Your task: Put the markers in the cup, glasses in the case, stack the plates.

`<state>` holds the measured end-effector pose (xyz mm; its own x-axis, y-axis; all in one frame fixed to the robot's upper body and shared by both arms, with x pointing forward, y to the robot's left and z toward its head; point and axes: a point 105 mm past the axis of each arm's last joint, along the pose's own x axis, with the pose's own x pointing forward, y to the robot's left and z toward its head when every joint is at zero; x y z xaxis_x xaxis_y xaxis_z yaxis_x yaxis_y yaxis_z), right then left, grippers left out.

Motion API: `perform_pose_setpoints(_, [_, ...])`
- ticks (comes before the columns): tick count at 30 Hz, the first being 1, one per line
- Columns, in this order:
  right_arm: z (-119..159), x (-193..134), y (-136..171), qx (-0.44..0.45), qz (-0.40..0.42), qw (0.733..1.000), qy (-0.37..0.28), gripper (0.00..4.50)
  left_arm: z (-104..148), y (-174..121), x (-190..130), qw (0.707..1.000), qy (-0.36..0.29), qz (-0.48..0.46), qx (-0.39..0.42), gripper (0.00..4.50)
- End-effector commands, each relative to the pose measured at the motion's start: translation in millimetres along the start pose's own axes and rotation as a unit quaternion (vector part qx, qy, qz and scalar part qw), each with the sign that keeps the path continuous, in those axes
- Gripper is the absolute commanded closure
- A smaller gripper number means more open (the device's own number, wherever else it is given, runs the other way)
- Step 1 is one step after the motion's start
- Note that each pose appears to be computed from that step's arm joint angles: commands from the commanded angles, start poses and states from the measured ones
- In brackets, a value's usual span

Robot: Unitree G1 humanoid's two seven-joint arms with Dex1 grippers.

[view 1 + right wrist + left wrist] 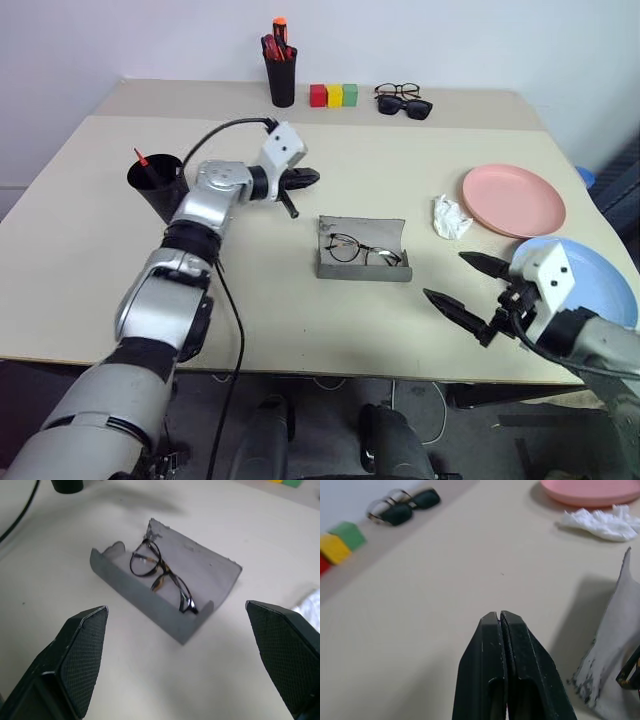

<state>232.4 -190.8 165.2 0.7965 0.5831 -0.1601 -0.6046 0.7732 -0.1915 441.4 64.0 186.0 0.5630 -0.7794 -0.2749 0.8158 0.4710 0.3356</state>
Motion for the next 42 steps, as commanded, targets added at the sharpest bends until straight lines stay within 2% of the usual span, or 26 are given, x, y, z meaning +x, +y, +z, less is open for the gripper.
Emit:
perform_pose_setpoints(1, [10.1,-7.5,-1.9,-0.027,-0.034,0.999,-0.026,0.00,2.5,-6.9,8.8,0.999,0.022,-0.027,0.036,4.44])
perform_pose_setpoints(5, [10.1,-7.6,1.5,-0.025,-0.049,0.998,-0.034,0.00,-2.9,-20.7,16.0,0.995,0.043,-0.070,0.046,4.44])
perform_pose_setpoints(9, [10.1,-9.2,3.3,-0.027,-0.058,0.997,-0.035,0.00,10.0,-37.7,12.0,0.986,0.023,-0.167,-0.006,4.44])
perform_pose_setpoints(13, [9.7,-11.4,0.0,-0.025,-0.075,0.996,-0.038,0.00,24.2,-55.0,-6.3,0.954,0.012,-0.295,-0.055,4.44])
perform_pose_setpoints(18, [4.4,-10.8,-3.4,-0.015,-0.084,0.996,-0.037,0.00,4.2,-79.2,-13.0,0.924,0.074,-0.373,-0.034,4.44])
perform_pose_setpoints(22, [0.4,-11.0,-5.8,-0.014,-0.088,0.995,-0.034,0.00,-1.9,-103.6,-13.9,0.909,0.066,-0.411,-0.028,4.44])
perform_pose_setpoints(25, [0.7,-10.8,-7.6,-0.012,-0.091,0.995,-0.035,0.00,13.3,-95.6,-9.3,0.925,0.021,-0.377,-0.033,4.44])
perform_pose_setpoints(29, [0.4,-9.6,-10.0,-0.016,-0.093,0.995,-0.035,0.00,30.6,-66.5,1.9,0.962,-0.020,-0.270,-0.035,4.44])
perform_pose_setpoints(34, [4.4,-5.5,-12.6,-0.021,-0.094,0.994,-0.044,0.00,44.5,-30.1,14.8,0.991,-0.041,-0.123,-0.042,4.44])
perform_pose_setpoints(38, [5.5,-3.0,-14.2,-0.023,-0.095,0.994,-0.048,0.00,35.5,-16.8,25.6,0.999,-0.003,-0.040,0.021,4.44])
perform_pose_setpoints(42, [6.1,-0.7,-14.8,-0.023,-0.097,0.994,-0.052,0.00,15.4,-20.6,34.7,0.996,0.034,-0.015,0.078,4.44])
